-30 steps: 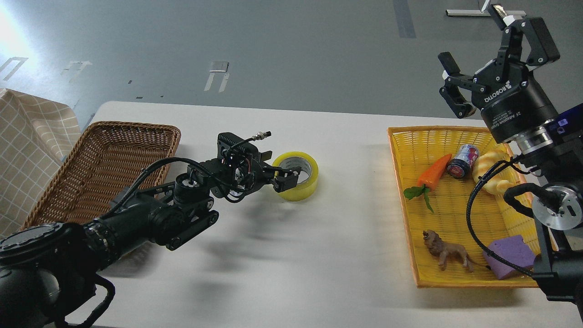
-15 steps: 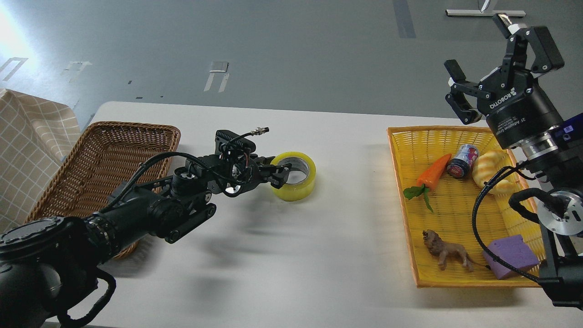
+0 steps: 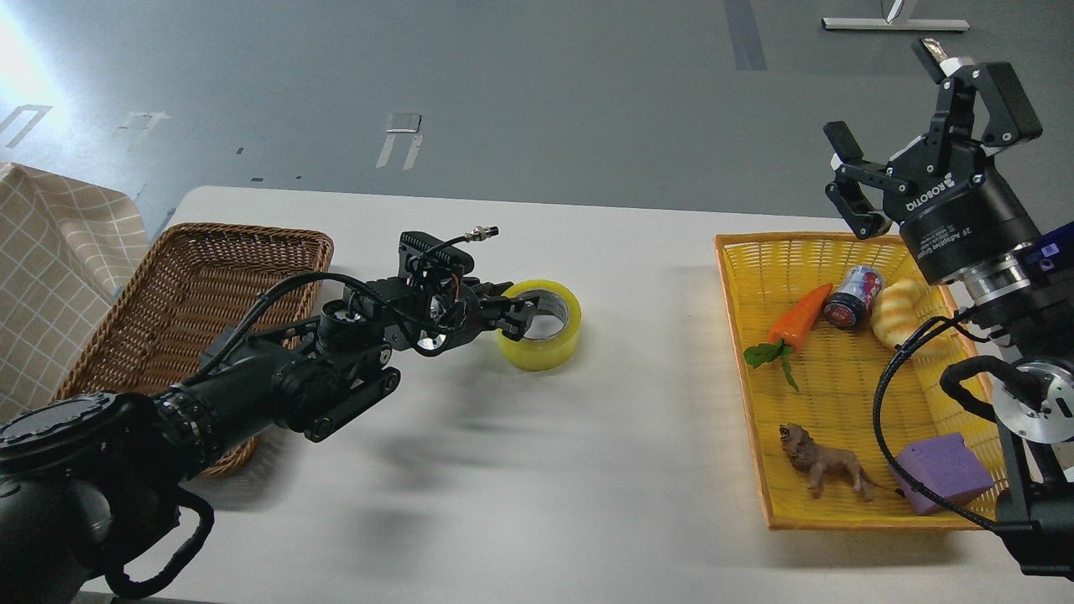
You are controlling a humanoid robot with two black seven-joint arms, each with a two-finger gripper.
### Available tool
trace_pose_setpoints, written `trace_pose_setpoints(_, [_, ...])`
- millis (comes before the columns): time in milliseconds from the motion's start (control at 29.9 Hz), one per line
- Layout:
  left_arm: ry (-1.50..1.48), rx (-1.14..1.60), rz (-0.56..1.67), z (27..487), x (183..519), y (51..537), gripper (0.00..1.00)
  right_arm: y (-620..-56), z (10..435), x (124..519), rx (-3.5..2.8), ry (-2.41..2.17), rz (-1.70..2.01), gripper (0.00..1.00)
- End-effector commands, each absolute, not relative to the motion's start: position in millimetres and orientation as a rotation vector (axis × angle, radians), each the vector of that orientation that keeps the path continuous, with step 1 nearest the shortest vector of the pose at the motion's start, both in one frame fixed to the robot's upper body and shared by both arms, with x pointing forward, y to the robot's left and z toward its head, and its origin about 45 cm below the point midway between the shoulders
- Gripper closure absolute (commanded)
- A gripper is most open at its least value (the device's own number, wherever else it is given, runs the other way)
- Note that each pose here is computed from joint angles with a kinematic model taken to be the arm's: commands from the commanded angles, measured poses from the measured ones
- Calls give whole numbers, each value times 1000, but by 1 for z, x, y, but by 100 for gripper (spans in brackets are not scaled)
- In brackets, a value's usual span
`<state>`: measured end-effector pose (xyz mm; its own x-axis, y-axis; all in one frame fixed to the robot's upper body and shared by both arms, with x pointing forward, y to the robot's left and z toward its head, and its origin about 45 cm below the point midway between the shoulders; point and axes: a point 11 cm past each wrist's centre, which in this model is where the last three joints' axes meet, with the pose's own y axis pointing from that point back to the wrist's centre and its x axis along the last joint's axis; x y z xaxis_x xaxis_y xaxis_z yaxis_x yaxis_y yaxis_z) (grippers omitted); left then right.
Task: Place and transfer tape with both arms
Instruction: 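Grasp the tape roll rim with the left gripper, then lift the tape roll with the left gripper and carry it over the wicker basket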
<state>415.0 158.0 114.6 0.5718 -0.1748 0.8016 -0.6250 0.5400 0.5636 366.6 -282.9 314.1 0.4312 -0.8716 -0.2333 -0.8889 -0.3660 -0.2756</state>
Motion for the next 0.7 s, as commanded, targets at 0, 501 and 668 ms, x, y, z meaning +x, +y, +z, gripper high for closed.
trace_pose_setpoints(0, [-950,989,320,116,416,157,99,-289,315,367,-2312,1523,62,0])
trace_pose_setpoints(501, [-955,960,348,134,423,160,100,-290,313,366,-2309,1528,70,0])
trace_pose_setpoints(668, [-982,949,344,148,427,162,100,-290,314,367,-2305,1526,68,0])
